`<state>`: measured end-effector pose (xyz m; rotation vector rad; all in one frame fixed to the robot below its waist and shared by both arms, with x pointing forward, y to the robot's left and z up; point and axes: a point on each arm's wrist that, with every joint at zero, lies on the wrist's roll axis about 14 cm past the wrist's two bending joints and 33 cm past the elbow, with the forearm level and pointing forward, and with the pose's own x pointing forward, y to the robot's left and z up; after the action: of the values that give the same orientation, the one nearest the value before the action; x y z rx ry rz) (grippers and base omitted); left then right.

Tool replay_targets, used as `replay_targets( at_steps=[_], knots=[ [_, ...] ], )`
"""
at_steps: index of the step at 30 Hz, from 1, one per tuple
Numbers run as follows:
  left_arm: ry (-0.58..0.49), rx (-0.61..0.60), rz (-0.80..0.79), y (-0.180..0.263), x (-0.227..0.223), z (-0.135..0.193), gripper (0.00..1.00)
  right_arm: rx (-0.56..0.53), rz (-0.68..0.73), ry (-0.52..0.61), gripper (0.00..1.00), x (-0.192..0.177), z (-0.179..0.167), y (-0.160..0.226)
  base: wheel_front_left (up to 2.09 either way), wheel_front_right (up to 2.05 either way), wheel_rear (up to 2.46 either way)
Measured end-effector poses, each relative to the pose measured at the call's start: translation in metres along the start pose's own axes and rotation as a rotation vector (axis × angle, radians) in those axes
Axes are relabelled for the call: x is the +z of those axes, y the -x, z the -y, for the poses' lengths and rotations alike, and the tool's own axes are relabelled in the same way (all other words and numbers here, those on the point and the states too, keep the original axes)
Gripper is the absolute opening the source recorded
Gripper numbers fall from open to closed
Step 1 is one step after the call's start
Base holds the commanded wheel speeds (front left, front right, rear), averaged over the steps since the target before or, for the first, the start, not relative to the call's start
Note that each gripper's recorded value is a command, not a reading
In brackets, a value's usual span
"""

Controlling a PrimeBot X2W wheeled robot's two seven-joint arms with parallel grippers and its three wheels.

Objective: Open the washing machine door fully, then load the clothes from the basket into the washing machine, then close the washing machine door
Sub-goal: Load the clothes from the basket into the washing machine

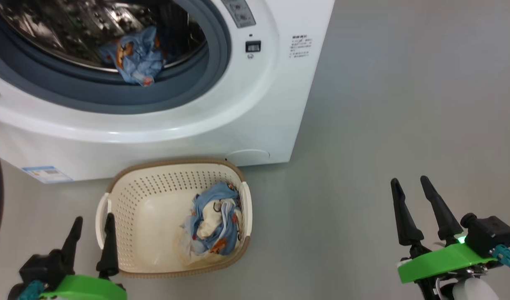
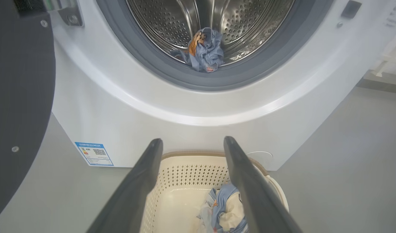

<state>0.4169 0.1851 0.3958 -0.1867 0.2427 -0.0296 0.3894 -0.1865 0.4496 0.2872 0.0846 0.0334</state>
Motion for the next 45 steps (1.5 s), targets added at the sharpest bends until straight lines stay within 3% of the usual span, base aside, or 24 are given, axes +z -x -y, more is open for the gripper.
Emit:
replay_targets(
  at_steps=[14,28,45],
  knots=[
    [0.023,-0.079,-0.252,-0.047,-0.081,0.021,1.00,-0.020,-0.050,-0.021,1.00,-0.028,0.003,-0.039,0.00,0.00,0.00],
    [-0.042,-0.232,-0.490,-0.074,-0.155,0.059,1.00,-0.068,-0.097,-0.022,1.00,-0.049,0.019,-0.051,0.00,0.00,0.00],
    [-0.140,-0.363,-0.666,-0.120,-0.228,0.068,1.00,-0.116,-0.150,-0.049,1.00,-0.080,0.041,-0.069,0.00,0.00,0.00]
  ],
)
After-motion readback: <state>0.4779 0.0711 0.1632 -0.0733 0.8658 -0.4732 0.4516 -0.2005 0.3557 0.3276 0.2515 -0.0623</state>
